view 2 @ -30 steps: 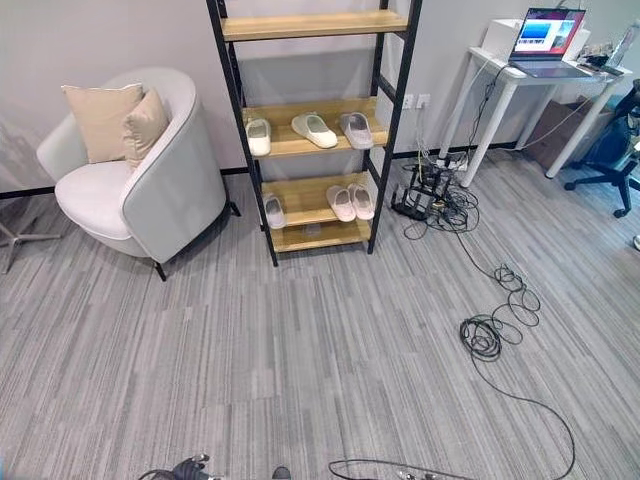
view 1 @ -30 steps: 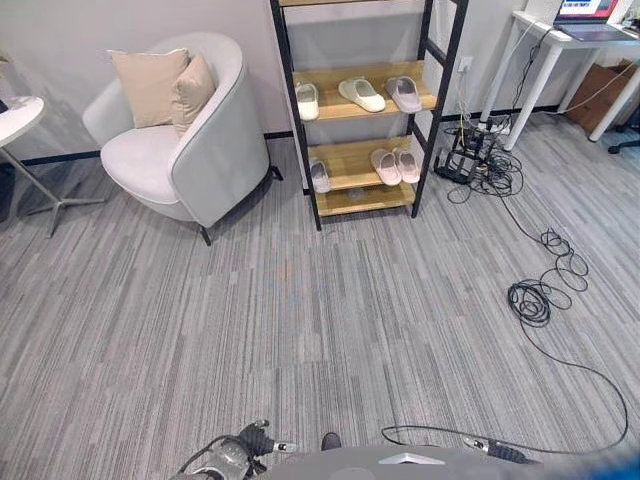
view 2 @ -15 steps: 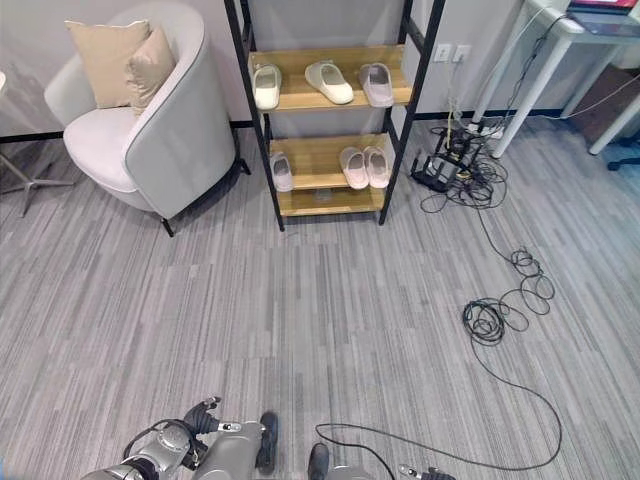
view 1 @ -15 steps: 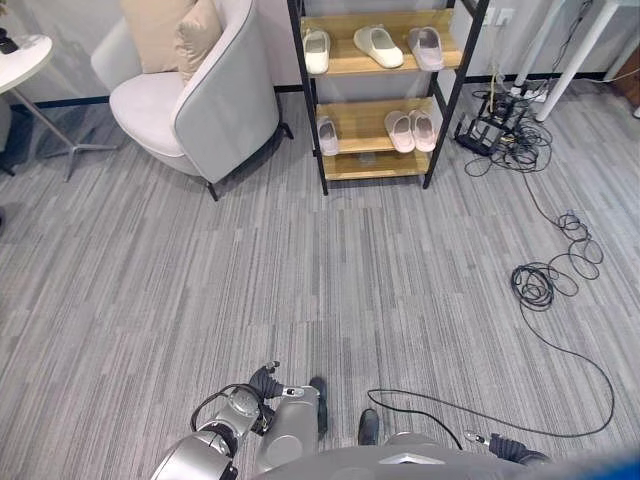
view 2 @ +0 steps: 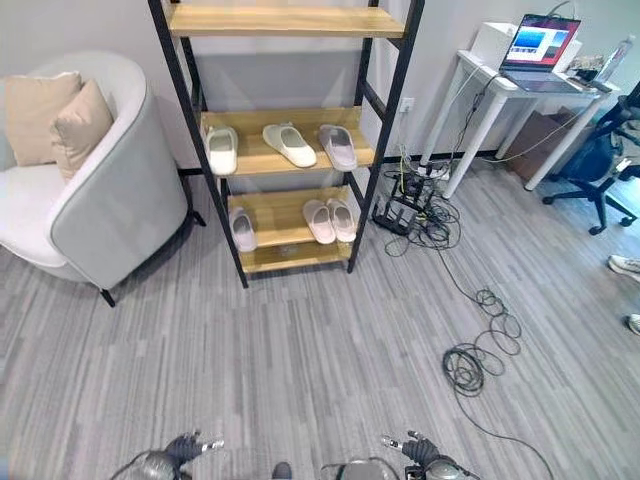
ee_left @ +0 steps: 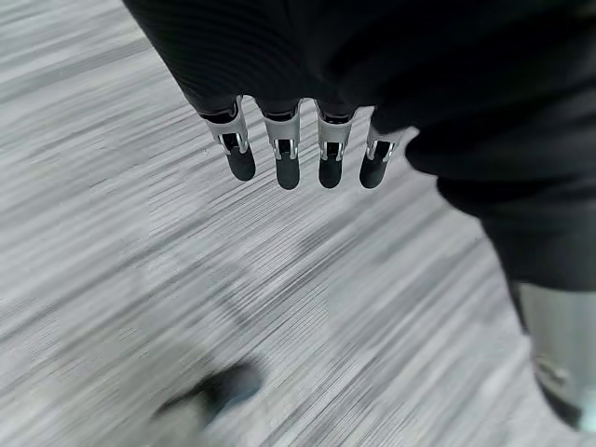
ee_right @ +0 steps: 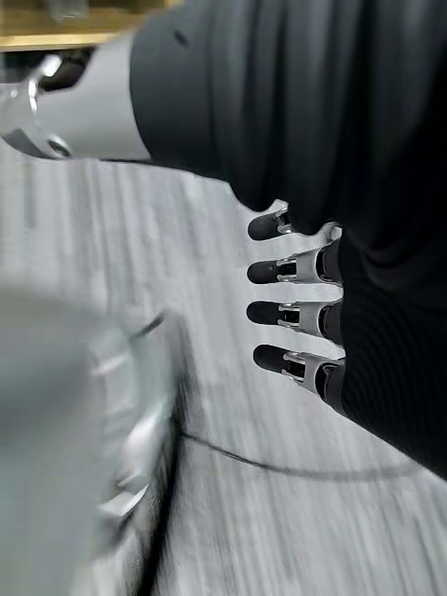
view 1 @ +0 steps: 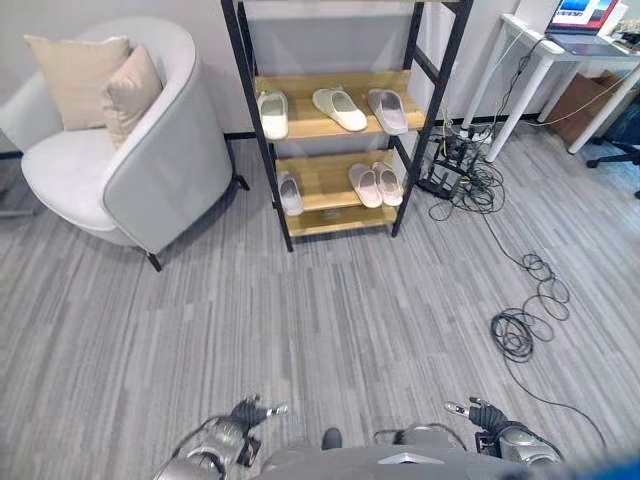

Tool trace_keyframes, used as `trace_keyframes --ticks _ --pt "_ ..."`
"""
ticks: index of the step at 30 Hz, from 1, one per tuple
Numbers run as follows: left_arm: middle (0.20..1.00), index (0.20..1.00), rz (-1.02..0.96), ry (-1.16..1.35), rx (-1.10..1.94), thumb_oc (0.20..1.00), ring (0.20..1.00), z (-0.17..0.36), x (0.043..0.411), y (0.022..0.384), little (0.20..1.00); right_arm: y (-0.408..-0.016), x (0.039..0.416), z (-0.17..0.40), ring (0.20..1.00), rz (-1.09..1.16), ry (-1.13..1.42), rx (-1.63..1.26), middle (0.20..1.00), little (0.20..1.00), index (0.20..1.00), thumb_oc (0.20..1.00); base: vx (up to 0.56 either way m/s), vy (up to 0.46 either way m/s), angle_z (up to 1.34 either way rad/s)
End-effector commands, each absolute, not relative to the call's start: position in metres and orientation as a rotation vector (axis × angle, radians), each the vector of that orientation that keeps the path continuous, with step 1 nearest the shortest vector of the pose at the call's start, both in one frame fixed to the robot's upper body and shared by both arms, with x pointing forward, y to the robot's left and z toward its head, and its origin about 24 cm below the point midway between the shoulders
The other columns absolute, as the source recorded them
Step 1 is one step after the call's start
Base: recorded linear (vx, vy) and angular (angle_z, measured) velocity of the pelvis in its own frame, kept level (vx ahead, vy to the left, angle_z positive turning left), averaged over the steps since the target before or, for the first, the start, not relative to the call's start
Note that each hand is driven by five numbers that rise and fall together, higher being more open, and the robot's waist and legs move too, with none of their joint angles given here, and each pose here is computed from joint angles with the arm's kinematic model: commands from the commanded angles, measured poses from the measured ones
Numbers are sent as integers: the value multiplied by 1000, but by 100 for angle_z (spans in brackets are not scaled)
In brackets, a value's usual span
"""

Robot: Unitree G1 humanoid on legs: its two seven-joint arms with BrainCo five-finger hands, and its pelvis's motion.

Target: Arrange the slippers neatly on the shoe rack.

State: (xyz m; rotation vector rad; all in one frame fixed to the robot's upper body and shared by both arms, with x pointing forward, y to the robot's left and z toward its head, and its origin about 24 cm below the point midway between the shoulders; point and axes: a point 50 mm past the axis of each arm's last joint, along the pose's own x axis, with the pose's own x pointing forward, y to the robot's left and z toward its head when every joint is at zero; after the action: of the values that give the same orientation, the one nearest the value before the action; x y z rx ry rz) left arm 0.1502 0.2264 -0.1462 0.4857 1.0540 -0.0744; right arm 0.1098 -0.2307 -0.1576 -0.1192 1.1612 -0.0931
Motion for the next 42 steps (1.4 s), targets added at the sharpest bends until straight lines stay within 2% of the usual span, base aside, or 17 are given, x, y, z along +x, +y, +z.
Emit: trace_keyframes --ticks 1,5,6,7,10,14,16,20,24,27,34,36,39,40,42 --pt "1000 1000 12 1045 476 1000 1000 -144 144 241 1000 -239 110 -156 1000 -98 1162 -152 1000 1000 1000 1000 233 -108 34" --pt "1000 1000 -22 1052 499 1000 1000 -147 141 235 1000 -247 95 -158 1000 -143 1207 -146 1000 1000 1000 1000 363 -228 39" --pt "1000 1000 -35 1093 501 1000 1000 -151 130 236 1000 -259 83 -157 1000 -203 1234 -141 1000 1000 1000 1000 469 -344 45" --pt "1000 1000 -52 1188 500 1000 1000 -160 102 235 1000 -275 65 -156 1000 -272 1282 -147 1000 1000 1000 1000 549 -434 20" --pt "1000 1000 -46 1223 467 1000 1000 -163 91 232 1000 -285 62 -153 1000 -298 1295 -176 1000 1000 1000 1000 282 -333 -25" --pt "1000 1000 5 1156 440 1000 1000 -158 109 232 1000 -292 96 -143 1000 -310 1177 -214 1000 1000 1000 1000 76 -294 20" --pt "1000 1000 160 1125 259 1000 1000 -156 117 234 1000 -290 126 -135 1000 -265 1082 -269 1000 1000 1000 1000 261 -199 42" --pt "1000 1000 184 1112 299 1000 1000 -156 115 231 1000 -294 170 -112 1000 -274 904 -349 1000 1000 1000 1000 322 77 50" --pt "1000 1000 209 1172 295 1000 1000 -160 101 234 1000 -272 169 -121 1000 -237 905 -296 1000 1000 1000 1000 231 176 -21" --pt "1000 1000 147 1214 378 1000 1000 -162 89 237 1000 -256 170 -125 1000 -184 895 -291 1000 1000 1000 1000 231 265 -29" --pt "1000 1000 128 1159 440 1000 1000 -156 104 246 1000 -243 182 -122 1000 -142 857 -290 1000 1000 1000 1000 66 250 -17" --pt "1000 1000 152 1129 418 1000 1000 -152 114 250 1000 -230 194 -118 1000 -17 821 -430 1000 1000 1000 1000 -12 211 -23" --pt "1000 1000 122 1112 426 1000 1000 -152 116 246 1000 -227 193 -118 1000 16 815 -479 1000 1000 1000 1000 102 -41 19" --pt "1000 1000 123 1121 433 1000 1000 -153 113 248 1000 -223 226 -96 1000 19 711 -499 1000 1000 1000 1000 113 -160 26" --pt "1000 1000 155 1109 414 1000 1000 -152 113 249 1000 -224 182 -114 1000 57 753 -488 1000 1000 1000 1000 57 -111 35"
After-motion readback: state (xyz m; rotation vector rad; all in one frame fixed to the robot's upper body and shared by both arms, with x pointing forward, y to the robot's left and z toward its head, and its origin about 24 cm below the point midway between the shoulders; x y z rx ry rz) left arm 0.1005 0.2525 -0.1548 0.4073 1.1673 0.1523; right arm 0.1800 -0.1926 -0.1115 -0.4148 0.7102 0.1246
